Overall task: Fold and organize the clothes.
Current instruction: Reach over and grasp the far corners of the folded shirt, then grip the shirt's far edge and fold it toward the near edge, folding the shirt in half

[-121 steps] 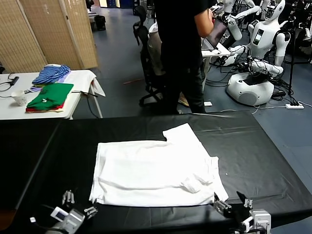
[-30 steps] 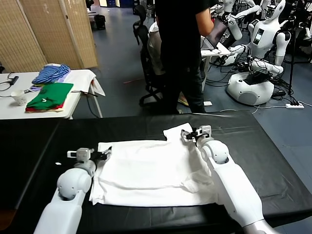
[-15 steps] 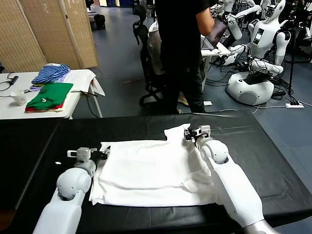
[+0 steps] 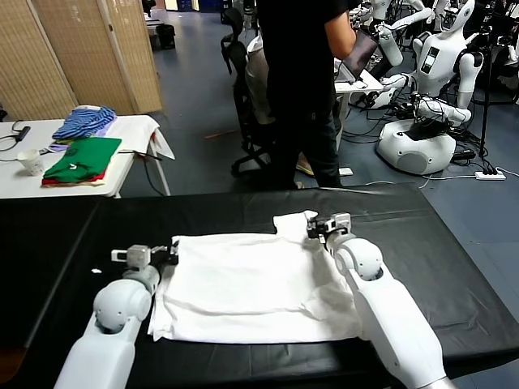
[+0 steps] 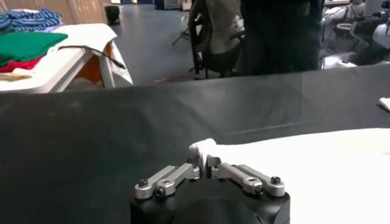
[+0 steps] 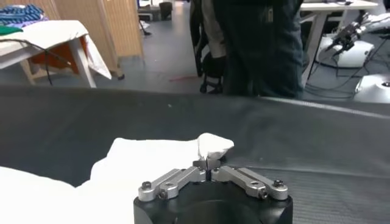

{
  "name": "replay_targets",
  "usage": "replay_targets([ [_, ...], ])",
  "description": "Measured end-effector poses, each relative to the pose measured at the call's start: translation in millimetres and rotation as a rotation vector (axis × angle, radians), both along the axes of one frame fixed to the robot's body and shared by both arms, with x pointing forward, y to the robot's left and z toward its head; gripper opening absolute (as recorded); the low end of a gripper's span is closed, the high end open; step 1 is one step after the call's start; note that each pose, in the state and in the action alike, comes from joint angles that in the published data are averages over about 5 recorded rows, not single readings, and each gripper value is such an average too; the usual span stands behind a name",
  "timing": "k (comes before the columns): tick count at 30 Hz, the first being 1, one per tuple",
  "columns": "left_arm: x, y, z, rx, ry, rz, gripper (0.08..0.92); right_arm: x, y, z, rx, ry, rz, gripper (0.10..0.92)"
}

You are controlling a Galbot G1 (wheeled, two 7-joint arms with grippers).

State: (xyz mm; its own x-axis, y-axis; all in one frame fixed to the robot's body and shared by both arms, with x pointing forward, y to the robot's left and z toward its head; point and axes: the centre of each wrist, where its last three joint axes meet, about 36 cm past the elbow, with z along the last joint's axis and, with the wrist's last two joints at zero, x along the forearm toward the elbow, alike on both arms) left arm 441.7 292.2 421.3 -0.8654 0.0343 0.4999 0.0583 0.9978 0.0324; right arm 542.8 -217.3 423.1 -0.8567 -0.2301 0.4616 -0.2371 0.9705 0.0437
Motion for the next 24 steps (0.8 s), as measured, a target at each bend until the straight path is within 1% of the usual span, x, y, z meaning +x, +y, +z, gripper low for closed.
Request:
replay_targets([
  [6, -7.5, 6.9, 5.9, 0.002, -0.014, -0.002, 0.208, -12.6, -2.4, 9.5, 0.005, -0.010, -0.004, 0.144],
  [12, -22.7, 10.3, 12.9, 0.008, -0.028, -0.016, 0.208, -35.3, -10.3, 27.1, 0.018, -0.043, 0.004, 0.144],
  [17, -39.2, 6.2, 12.7, 0.010, -0.024, -0.027, 0.208, -67.7, -16.4, 37.9, 0.029, -0.072, 0.018, 0.144],
  [24, -62.2, -0.1, 14.3, 0.031, -0.007, -0.060, 0.208, -123.9, -26.2, 45.2, 0.052, -0.076, 0.015, 0.144],
])
